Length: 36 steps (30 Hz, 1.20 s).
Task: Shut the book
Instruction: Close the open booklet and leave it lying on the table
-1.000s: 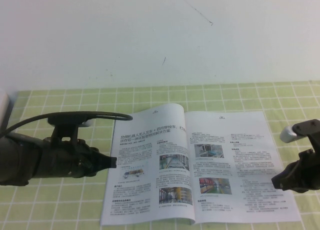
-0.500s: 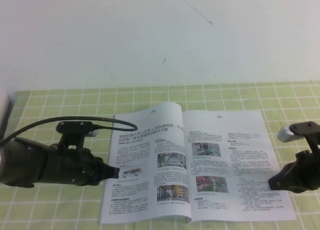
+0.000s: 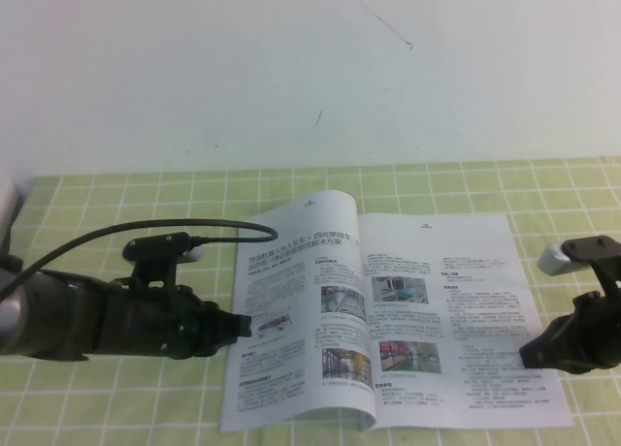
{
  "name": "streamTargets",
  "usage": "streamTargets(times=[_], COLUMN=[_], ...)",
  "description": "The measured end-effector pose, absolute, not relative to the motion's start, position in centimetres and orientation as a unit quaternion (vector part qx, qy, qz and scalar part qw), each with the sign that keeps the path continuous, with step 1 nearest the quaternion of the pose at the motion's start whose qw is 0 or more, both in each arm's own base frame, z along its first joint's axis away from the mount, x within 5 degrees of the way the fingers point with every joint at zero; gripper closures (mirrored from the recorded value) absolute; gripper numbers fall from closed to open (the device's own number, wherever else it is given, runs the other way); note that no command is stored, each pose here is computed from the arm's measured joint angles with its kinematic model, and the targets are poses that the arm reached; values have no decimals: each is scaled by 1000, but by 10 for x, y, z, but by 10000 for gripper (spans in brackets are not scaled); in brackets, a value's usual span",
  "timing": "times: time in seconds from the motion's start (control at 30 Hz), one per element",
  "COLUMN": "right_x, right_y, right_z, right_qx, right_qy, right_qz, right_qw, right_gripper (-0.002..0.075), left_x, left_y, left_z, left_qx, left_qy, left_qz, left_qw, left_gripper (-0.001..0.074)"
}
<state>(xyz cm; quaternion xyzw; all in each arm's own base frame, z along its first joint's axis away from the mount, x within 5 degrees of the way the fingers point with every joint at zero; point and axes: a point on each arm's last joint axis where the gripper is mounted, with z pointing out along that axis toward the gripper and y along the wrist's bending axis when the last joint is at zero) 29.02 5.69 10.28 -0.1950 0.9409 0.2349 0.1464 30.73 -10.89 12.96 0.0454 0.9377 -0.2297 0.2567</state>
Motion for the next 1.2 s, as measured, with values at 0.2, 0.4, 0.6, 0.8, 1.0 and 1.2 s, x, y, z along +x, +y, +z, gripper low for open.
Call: streamTargets(times=[0.2,0.4,0.6,0.8,1.0,1.2], right_x=[290,290,294,294,292,272], right_y=[57,59,58,52,42,28], right_z=[103,103,108,139,206,269], right_qx=[-195,-196,-189,-240,-274,-283], right_qy=[940,939,941,945,940,936], right_qz=[239,246,244,183,117,30], right_qw=[144,141,140,124,166,206], right_gripper=[729,729,729,729,729,729], left_x=[304,305,312,317,316,302], left_y=[-155,-208,-240,-249,-221,-169], left_z=[130,132,161,197,250,310], left_qx=[116,195,239,268,316,314], left_qy=[922,894,852,814,805,812], left_qz=[-255,-307,-365,-404,-337,-255], left_qw=[266,263,290,322,372,421], left_gripper=[738,738,738,738,738,738])
